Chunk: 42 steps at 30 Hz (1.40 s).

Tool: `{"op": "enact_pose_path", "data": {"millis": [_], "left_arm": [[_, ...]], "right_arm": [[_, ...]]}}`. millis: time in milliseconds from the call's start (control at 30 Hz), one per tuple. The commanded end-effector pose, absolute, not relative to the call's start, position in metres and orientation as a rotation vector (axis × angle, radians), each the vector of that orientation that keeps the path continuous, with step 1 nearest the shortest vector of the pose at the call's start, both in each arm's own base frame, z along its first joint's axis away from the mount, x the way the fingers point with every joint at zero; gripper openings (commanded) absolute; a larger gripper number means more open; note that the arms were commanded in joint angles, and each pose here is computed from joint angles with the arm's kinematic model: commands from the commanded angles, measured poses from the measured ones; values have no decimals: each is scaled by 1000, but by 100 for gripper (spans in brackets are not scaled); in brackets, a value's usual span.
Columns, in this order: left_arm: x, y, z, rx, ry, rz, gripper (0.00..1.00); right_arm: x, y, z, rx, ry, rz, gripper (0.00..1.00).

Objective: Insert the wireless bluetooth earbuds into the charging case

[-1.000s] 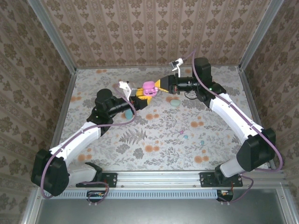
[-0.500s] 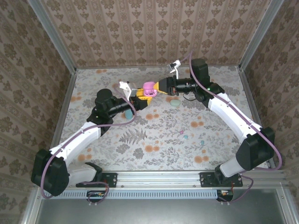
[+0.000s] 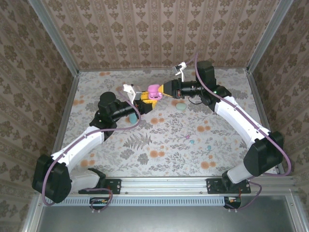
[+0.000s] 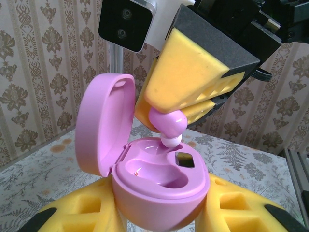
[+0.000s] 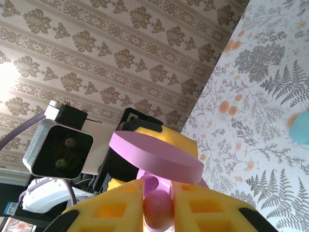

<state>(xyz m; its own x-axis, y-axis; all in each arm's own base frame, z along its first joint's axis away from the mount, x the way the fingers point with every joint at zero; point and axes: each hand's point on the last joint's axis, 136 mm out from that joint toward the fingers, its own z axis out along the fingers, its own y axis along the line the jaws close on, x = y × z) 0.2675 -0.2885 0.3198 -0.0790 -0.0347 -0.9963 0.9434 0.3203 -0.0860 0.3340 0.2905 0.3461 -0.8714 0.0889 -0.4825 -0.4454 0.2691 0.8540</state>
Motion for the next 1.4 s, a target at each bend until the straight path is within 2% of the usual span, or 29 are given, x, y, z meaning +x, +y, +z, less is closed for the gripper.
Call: {"op": "enact_pose_path", "data": {"millis": [0, 700, 833, 1367], "left_arm": [[265, -290, 341, 928, 1315, -1032, 28], [267, -291, 346, 913, 1301, -1043, 28], [267, -291, 346, 910, 1302, -1041, 28], [267, -292, 345, 914, 1301, -1046, 28]], "right_arm": [[339, 293, 349, -324, 2087, 1613, 21], [338, 292, 331, -344, 2171, 1509, 26], [339, 292, 334, -341, 2161, 1504, 23], [342, 297, 348, -327, 2083, 1589, 23]]}}
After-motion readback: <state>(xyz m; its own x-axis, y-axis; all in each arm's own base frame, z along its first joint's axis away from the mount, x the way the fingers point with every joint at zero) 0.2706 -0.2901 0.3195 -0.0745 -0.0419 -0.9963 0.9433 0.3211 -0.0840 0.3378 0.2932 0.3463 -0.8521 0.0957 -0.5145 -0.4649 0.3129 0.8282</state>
